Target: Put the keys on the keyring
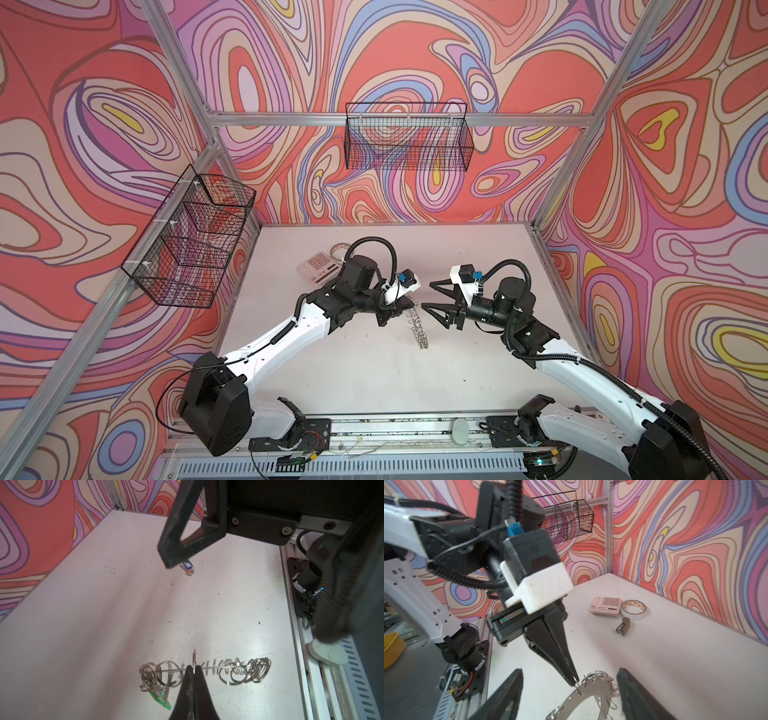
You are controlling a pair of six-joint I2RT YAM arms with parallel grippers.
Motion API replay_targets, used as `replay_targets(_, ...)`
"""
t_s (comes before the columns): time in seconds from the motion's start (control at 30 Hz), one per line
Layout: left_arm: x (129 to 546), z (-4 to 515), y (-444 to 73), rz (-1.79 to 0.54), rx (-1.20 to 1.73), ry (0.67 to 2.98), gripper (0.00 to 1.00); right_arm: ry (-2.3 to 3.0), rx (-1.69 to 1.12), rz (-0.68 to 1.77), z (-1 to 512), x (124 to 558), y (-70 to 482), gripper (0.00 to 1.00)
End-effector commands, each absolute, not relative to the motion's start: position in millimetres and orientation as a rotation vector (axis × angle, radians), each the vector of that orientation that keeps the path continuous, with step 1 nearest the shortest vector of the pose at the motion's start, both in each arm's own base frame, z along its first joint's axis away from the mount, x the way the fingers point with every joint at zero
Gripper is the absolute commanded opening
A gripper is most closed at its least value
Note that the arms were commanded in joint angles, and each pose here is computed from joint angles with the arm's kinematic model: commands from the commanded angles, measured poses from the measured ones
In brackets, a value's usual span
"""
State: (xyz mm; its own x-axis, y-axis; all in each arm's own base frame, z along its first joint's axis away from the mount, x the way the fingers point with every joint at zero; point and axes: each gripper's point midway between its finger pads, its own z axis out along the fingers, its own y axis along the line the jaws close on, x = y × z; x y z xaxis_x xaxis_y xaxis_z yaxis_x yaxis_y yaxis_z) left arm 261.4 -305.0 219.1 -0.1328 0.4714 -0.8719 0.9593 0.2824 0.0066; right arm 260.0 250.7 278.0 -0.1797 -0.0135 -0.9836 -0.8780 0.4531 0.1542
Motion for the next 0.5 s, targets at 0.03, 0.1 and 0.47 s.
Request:
replay_targets(0.03,270,253,-302,-0.732,1.146,1.621,0.00,1.690,-0.543,0.824,279,294,228,0.94)
replay_targets(0.1,270,249,-299,-0.720,1.122,1.621,0.00,1.742,-0.480,0.806,273,300,223,0.98)
replay_targets(0.47,270,239,-290,-0.599,1.102,1.593,0.00,1.885,-0.371,0.803,248,301,213,0.98)
